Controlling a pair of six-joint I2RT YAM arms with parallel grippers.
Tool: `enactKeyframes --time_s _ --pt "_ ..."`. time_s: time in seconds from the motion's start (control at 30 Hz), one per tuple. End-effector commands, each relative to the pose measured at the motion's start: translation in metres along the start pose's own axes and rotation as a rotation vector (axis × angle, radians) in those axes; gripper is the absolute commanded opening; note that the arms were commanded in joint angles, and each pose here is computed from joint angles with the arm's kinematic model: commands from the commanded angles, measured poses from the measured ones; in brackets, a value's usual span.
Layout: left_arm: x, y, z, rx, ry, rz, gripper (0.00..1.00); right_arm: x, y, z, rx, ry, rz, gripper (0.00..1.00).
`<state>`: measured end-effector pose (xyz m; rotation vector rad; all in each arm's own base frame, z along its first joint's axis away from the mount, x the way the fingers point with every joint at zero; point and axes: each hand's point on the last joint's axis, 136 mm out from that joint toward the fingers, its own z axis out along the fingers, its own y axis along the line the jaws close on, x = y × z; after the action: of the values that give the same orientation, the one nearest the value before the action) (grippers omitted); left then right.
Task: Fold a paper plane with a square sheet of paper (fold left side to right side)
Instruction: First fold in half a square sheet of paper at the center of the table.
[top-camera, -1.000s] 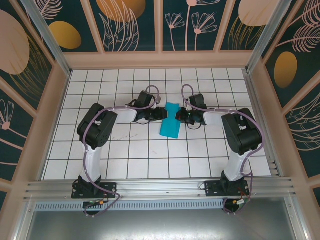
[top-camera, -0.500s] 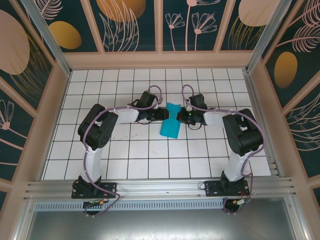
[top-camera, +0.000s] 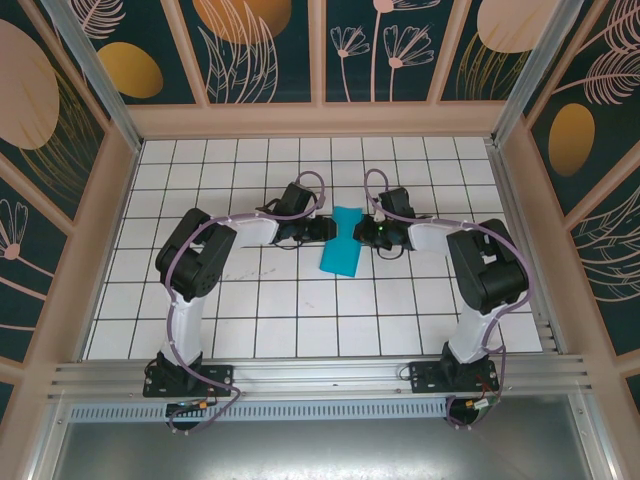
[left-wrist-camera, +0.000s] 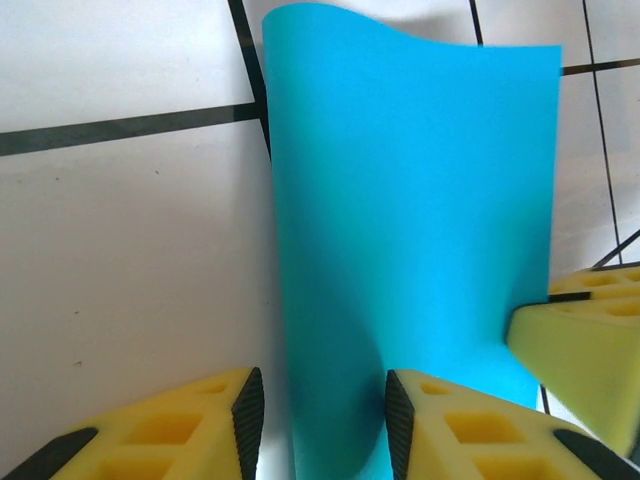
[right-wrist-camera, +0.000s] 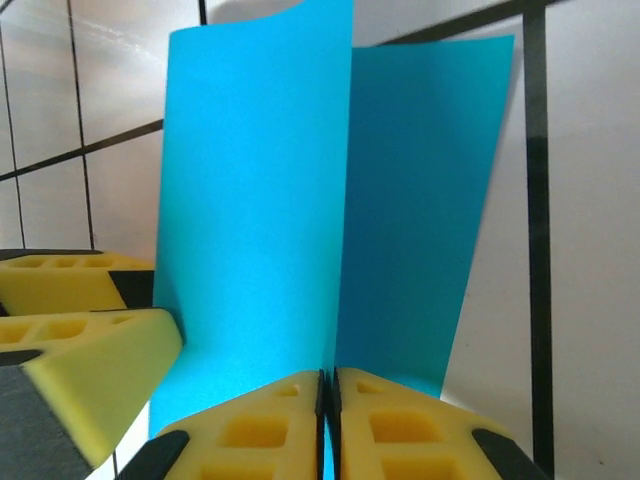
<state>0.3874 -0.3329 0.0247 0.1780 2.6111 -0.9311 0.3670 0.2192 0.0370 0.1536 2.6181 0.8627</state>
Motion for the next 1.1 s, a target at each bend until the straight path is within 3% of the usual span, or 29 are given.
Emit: enactKeyframes --time_s 0.0,0.27,0.47,0.8,1.07 --pt "0.021 0.025 0.012 -0.099 0.063 -0.006 0.40 -0.004 0.000 -0.018 0.036 -0.045 -0.030 0.22" --pt "0.027 0.025 0.019 -0.137 0.081 0.021 0.40 -0.025 -0.015 -0.070 0.137 -0.231 -0.035 0.51" --pt "0.028 0.026 0.021 -0.162 0.092 0.043 0.40 -0.028 -0.026 -0.106 0.134 -0.344 0.000 0.66" --pt "0.029 0.023 0.026 -0.205 0.119 0.108 0.45 -0.015 -0.014 -0.116 -0.031 -0.347 0.062 0.76" --pt "0.028 0.021 0.028 -0.221 0.128 0.142 0.47 -0.013 -0.018 -0.114 -0.017 -0.338 0.059 0.79"
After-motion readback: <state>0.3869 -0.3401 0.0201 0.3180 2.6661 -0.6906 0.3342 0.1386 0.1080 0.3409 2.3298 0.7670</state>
